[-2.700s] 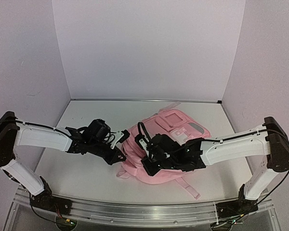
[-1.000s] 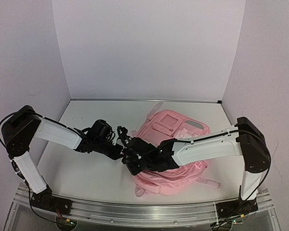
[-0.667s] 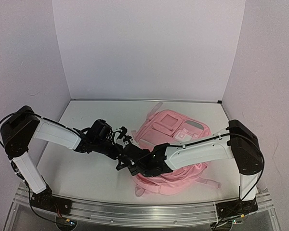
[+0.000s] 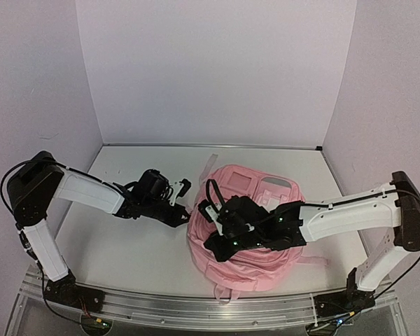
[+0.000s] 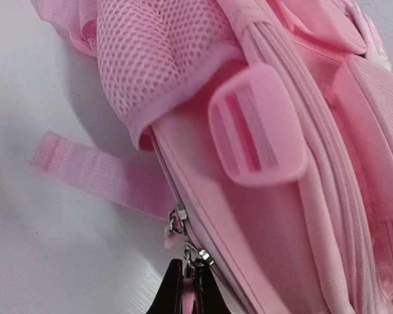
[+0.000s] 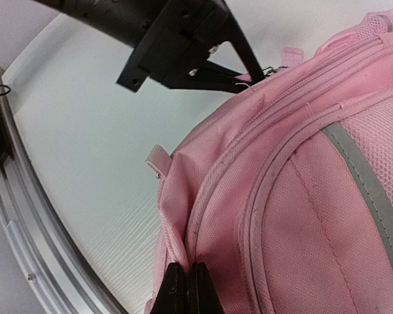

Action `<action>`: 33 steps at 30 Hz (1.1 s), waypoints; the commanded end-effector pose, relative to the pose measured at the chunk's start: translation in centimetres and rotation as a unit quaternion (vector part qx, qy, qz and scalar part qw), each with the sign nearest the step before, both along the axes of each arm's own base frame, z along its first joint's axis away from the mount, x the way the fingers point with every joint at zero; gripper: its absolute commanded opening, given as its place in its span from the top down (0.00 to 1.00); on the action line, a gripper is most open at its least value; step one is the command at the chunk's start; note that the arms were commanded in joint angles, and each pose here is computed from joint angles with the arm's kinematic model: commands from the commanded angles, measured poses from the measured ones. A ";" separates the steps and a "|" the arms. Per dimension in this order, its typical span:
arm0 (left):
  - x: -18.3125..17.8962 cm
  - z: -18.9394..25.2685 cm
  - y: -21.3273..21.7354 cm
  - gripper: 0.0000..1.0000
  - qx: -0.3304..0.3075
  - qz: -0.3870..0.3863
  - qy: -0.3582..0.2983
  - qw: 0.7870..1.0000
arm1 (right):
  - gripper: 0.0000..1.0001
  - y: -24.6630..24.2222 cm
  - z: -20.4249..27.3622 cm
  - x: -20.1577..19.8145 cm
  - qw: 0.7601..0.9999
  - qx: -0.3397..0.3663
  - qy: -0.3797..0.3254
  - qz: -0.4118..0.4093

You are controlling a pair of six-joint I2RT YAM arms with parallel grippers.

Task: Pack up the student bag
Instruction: Zip the student bag at the center of the board, then reset both arms

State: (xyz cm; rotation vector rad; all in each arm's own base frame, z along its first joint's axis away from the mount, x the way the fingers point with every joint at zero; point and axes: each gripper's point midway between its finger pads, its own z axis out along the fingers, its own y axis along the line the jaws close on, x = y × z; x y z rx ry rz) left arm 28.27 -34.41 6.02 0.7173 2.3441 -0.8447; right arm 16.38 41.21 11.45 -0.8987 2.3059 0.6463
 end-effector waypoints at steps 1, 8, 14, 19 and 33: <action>5.6 3.7 -0.6 1.00 -0.028 0.046 -0.074 0.996 | 1.00 1.8 5.7 -6.4 0.984 0.103 0.092 0.114; 8.5 3.8 -0.6 1.00 -0.023 0.071 -0.083 0.994 | 1.00 0.5 7.1 -7.9 0.977 0.123 0.118 0.128; 9.0 4.2 -1.5 0.99 -0.043 0.061 -0.076 0.994 | 1.00 0.1 7.3 -6.8 0.983 0.122 0.097 0.100; 7.7 4.9 -1.4 0.60 -0.058 0.046 -0.064 0.995 | 0.67 -0.1 7.7 -3.3 0.993 0.113 0.035 0.023; 9.4 7.0 10.1 0.08 -0.012 0.220 -0.060 0.974 | 0.02 -4.0 9.4 11.3 0.975 0.103 -0.055 -0.189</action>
